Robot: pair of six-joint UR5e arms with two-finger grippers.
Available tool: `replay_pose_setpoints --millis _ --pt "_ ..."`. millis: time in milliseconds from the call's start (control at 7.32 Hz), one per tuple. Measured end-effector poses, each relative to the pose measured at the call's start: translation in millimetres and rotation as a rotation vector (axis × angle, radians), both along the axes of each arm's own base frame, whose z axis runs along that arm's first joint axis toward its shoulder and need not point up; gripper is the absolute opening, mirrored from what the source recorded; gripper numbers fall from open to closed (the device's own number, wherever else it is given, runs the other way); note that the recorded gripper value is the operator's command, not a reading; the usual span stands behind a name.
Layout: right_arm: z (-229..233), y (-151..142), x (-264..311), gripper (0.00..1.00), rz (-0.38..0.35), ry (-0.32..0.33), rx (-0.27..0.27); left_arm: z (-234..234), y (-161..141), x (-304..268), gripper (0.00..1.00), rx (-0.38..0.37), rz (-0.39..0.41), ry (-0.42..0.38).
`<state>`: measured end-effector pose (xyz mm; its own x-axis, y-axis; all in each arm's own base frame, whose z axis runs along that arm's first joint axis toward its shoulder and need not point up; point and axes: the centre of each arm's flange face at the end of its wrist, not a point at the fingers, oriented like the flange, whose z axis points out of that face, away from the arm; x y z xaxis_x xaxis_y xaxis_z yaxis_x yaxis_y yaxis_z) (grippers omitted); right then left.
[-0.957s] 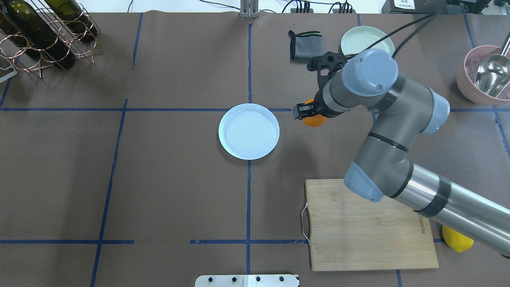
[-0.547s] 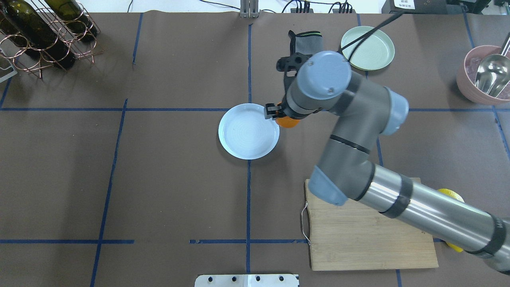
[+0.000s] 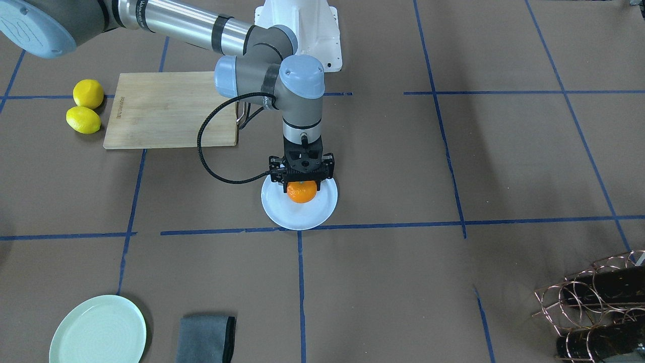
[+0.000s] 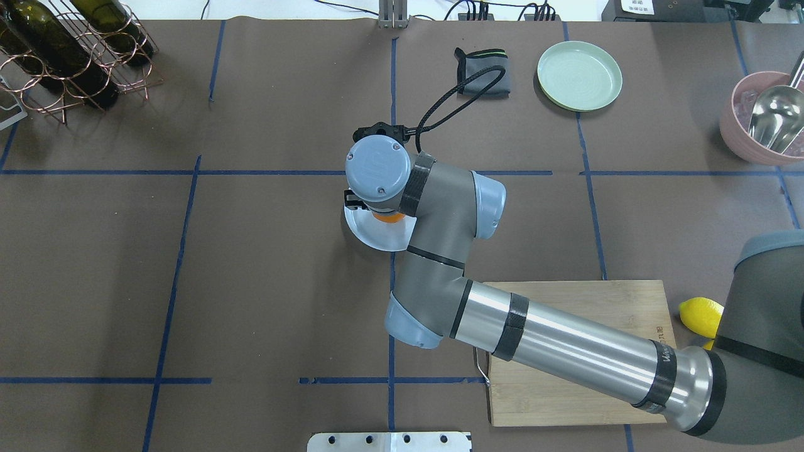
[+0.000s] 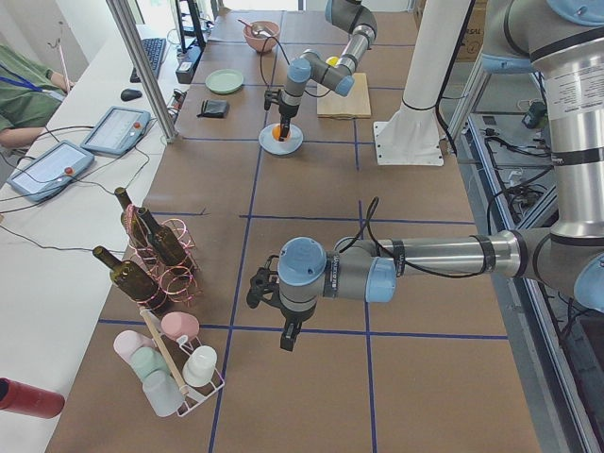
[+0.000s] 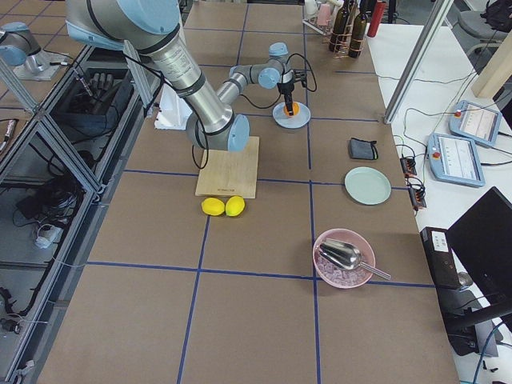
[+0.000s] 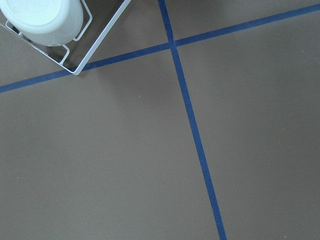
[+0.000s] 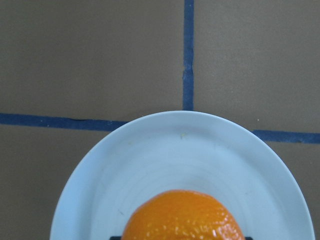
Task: Pick orange to plate
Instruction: 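Carry the orange with the right gripper and lower it onto the light blue plate, then open the right gripper and retract it away from the plate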
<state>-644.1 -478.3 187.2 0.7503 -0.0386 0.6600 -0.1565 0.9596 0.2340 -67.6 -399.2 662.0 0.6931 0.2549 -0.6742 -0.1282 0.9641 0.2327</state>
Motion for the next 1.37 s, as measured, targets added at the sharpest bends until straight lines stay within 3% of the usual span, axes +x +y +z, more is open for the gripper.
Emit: replay_pose_setpoints --millis 137,273,410,957,1230,1367 --pt "5 -1 -3 0.61 0.005 0.011 0.002 0 0 0 1.0 0.001 0.0 0.0" --pt "7 -2 -4 0.91 0.011 0.016 0.006 0 0 0 1.0 0.001 0.0 0.0" --pt "6 -2 -5 1.0 0.014 0.017 0.008 0 0 0 1.0 0.001 0.0 0.0" --pt "-6 -14 12 1.0 0.014 -0.008 0.016 0 0 0 1.0 0.0 0.0 0.001" --pt "-18 -49 70 1.0 -0.016 -0.052 -0.001 -2 -1 0 1.0 0.005 0.0 0.0" --pt "-16 -67 118 1.0 -0.071 -0.054 0.01 -3 -1 0 1.0 0.006 0.0 0.0"
